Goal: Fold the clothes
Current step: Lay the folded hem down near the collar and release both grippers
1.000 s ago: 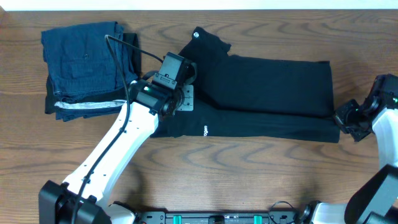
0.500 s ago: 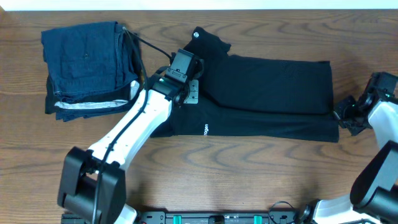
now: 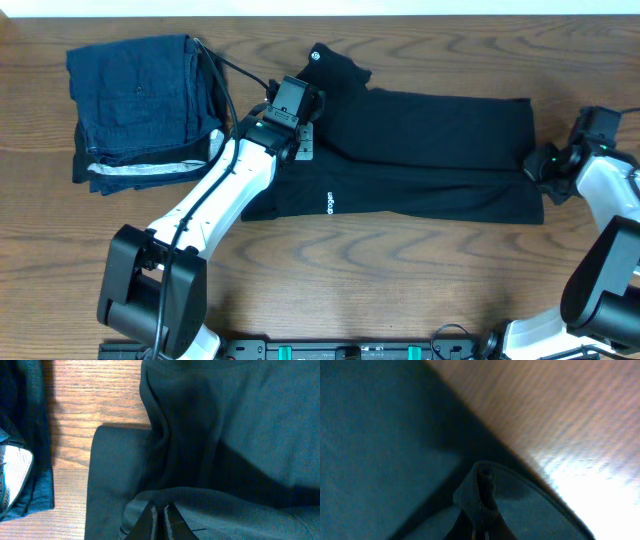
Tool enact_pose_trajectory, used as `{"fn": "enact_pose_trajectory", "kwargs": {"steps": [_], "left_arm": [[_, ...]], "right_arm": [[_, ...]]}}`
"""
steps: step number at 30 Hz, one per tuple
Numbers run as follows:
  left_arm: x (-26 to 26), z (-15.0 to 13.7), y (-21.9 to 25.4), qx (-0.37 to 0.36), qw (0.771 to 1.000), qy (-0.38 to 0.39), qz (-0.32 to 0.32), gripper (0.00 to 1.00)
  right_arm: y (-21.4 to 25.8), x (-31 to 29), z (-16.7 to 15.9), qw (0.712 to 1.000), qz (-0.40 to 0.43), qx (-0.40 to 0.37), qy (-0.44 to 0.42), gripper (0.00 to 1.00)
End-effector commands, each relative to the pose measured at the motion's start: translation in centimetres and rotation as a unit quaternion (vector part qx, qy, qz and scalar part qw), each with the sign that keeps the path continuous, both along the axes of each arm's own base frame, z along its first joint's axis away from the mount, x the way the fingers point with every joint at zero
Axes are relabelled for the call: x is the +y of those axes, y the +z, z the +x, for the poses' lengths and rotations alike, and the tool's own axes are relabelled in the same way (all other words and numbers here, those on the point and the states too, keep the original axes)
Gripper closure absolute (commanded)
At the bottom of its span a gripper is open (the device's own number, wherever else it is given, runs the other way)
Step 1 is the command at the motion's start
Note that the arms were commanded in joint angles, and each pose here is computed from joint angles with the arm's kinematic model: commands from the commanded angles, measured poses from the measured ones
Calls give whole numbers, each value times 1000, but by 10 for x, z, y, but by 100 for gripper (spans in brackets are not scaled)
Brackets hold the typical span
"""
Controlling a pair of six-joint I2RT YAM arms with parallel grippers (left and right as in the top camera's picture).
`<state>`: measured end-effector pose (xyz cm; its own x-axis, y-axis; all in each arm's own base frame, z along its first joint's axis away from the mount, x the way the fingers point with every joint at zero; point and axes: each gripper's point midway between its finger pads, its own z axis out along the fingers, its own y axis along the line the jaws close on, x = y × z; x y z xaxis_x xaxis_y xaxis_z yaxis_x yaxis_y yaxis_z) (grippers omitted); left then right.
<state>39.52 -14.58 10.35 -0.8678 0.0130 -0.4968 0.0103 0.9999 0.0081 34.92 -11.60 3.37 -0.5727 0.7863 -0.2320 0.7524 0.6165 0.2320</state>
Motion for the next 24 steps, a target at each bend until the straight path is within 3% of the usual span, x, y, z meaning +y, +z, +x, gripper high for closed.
{"fn": "enact_pose_trajectory", "kwargs": {"steps": [1,13,16,17,18,19,21,22,24], "left_arm": [[3,9,1,-7,1000,1,12,94],[1,13,-29,15,1000,1,23,94],[1,13,-31,16,1000,1,23,94],[1,13,-31,16,1000,1,23,93],[1,14,-31,15,1000,4,21,84],[1,14,-30,14,1000,5,20,62],[0,16,-28,8,1000,4,18,29],[-1,17,-25,5,1000,4,16,18],[0,16,-16,0,1000,5,14,9]], "right_arm": [[-1,-1,2,999,-32,11,5,99],[0,-4,6,999,-52,7,6,98],[1,-6,12,998,-56,-4,6,90],[2,-6,14,998,-57,-9,6,83],[2,-6,16,998,-60,-13,10,75],[2,-6,19,998,-64,-18,18,67],[6,-4,28,996,-72,-34,50,49],[8,-3,32,994,-76,-43,70,40],[14,0,37,991,-75,-52,98,31]]}}
